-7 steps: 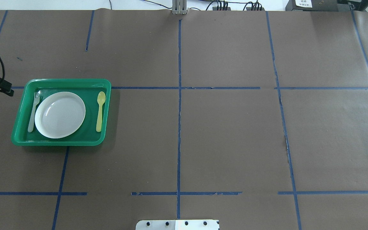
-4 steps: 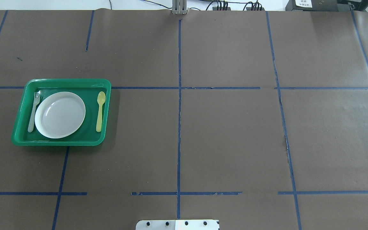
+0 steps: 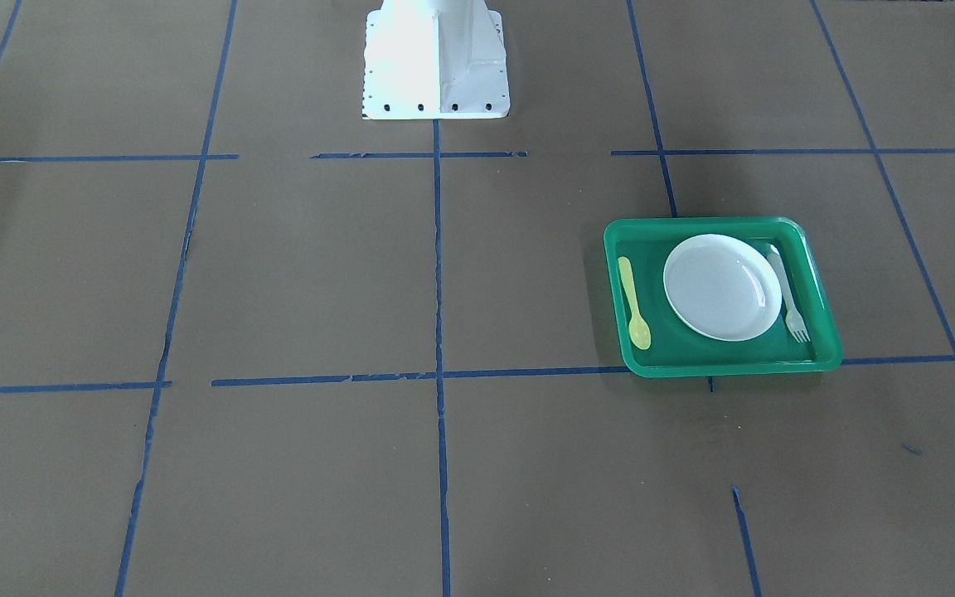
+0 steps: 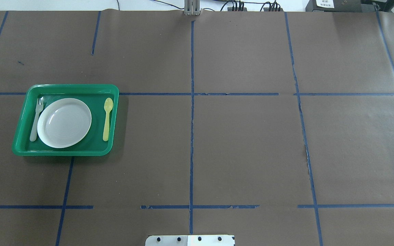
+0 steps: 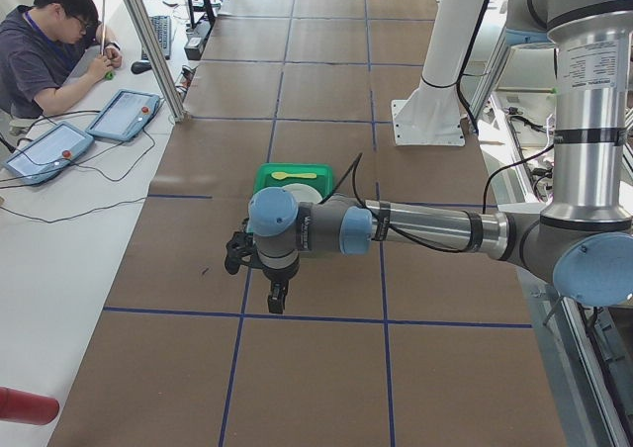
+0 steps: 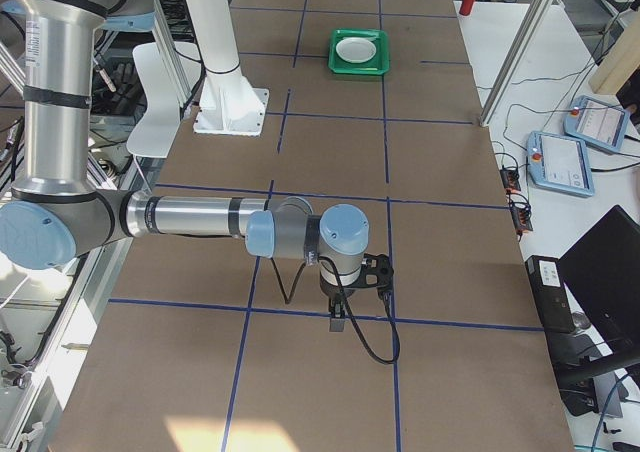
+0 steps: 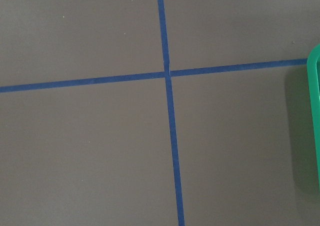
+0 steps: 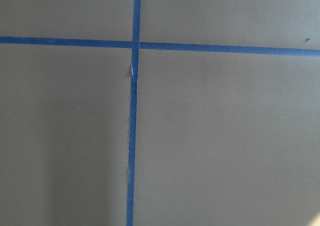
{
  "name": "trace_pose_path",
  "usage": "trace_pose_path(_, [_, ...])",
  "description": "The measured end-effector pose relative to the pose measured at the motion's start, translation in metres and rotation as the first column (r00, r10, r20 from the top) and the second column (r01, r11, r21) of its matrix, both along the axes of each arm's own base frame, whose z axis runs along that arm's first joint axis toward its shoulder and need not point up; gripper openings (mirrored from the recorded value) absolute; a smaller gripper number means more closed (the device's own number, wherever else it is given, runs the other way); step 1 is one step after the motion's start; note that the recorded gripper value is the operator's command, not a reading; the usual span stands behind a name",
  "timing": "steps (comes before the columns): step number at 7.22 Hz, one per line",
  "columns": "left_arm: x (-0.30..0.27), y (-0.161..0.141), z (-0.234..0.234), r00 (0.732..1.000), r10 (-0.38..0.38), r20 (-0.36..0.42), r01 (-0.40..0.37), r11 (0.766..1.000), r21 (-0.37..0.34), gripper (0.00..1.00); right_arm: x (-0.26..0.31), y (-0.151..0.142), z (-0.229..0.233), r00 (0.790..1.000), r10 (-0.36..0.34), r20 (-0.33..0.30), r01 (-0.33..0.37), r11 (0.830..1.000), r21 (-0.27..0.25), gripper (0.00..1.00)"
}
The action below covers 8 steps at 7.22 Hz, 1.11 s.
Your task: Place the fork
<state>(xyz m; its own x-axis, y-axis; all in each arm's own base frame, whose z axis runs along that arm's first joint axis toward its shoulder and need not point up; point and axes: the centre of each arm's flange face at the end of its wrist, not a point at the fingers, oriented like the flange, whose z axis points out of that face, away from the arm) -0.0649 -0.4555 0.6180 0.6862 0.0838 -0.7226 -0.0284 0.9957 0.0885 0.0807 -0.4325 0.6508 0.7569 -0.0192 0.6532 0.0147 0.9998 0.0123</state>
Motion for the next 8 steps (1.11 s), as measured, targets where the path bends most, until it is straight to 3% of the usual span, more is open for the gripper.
trace_pose_path(8, [-0.0028,0.0039,-0.0027,1.0,-0.004,-0.003,0.004,1.0,0.005,1.0,0.0,0.0,0.0,1.0,0.0,0.0,0.0,1.0,0.0,1.0])
